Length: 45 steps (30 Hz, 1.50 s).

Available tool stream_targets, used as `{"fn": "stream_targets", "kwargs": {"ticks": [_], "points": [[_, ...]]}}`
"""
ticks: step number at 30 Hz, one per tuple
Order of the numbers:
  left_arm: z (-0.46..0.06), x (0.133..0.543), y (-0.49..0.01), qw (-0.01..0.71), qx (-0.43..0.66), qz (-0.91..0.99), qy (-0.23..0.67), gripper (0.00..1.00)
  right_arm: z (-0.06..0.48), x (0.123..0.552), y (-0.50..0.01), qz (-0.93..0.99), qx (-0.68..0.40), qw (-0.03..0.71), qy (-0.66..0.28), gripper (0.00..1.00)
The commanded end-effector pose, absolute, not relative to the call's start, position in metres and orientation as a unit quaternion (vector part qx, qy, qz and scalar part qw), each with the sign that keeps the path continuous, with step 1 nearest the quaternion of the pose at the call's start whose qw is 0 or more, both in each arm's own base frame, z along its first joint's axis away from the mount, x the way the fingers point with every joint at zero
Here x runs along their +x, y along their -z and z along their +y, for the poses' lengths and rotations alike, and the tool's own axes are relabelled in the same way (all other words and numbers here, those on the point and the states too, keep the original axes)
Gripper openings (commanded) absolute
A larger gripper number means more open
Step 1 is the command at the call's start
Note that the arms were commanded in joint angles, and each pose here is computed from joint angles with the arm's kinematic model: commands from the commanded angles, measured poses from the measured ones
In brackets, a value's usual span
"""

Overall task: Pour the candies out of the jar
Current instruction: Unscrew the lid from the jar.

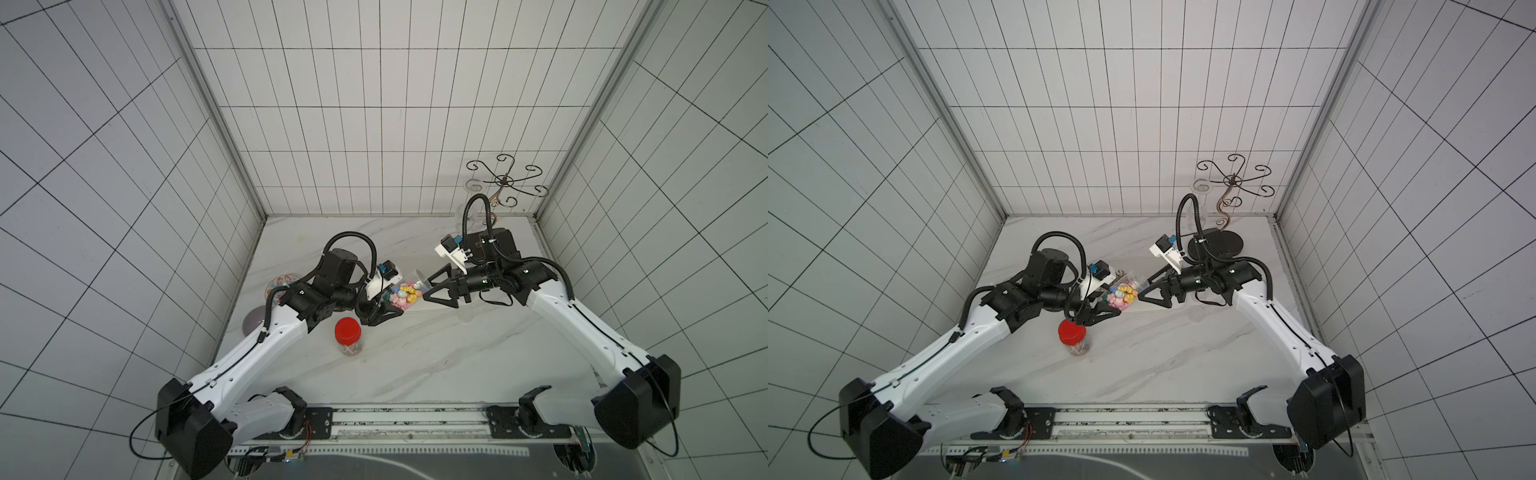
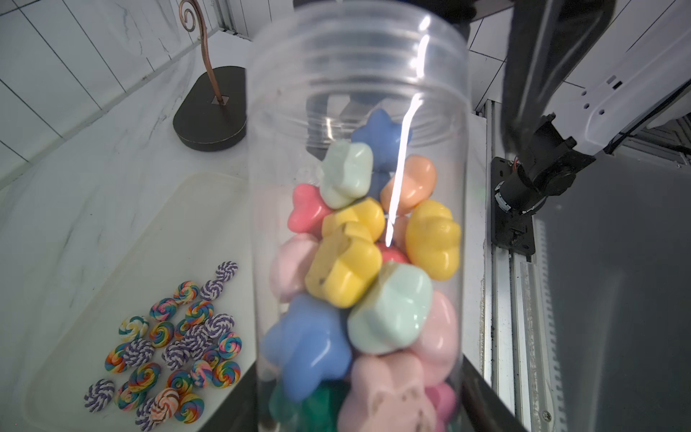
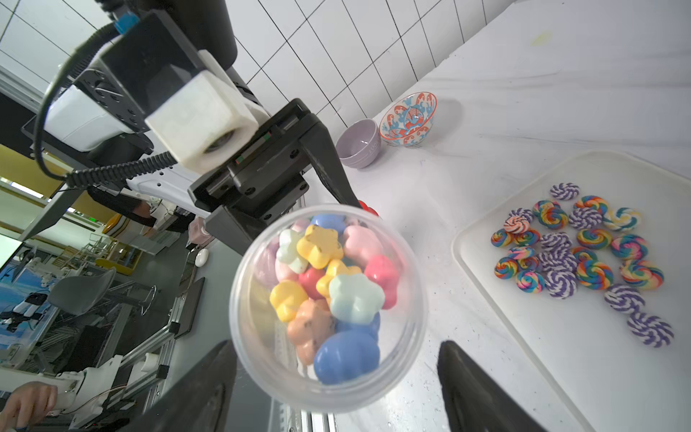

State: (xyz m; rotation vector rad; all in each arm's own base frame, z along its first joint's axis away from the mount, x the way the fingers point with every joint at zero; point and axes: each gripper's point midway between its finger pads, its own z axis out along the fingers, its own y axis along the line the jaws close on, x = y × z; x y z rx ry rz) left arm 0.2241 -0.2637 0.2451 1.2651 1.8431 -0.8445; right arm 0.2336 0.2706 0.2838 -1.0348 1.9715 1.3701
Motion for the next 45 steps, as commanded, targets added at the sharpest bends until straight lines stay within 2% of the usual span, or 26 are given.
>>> {"fn": "stream_targets", "kwargs": {"ticks": [1,5,8,12,15,24,37,45], "points": [[-0.26,0.238,-0.255,0.416,0.488,0.711,0.288,0.49,0.269,0.249,-0.331,0.734,-0.37,0.305,-0.481,0.9],[-0.253,0.252,-0.245,0.435,0.479,0.728,0.226,0.49,0.261,0.262,-0.345,0.776,-0.311,0.288,-0.468,0.99],[-0.248,0.256,-0.242,0.45,0.479,0.731,0.183,0.49,0.254,0.27,-0.348,0.805,-0.268,0.247,-0.469,1.0],[-0.243,0.257,-0.244,0.475,0.476,0.727,0.142,0.49,0.254,0.275,-0.331,0.823,-0.22,0.175,-0.494,0.99],[-0.242,0.254,-0.242,0.482,0.479,0.723,0.123,0.49,0.255,0.281,-0.314,0.835,-0.195,0.151,-0.491,0.97],[-0.247,0.253,-0.232,0.471,0.49,0.725,0.11,0.49,0.268,0.283,-0.291,0.829,-0.176,0.114,-0.518,0.94],[-0.246,0.252,-0.233,0.474,0.489,0.724,0.112,0.49,0.286,0.275,-0.261,0.843,-0.176,0.075,-0.503,0.94],[-0.247,0.251,-0.233,0.474,0.489,0.723,0.114,0.49,0.293,0.27,-0.255,0.839,-0.183,0.065,-0.508,0.89]]}}
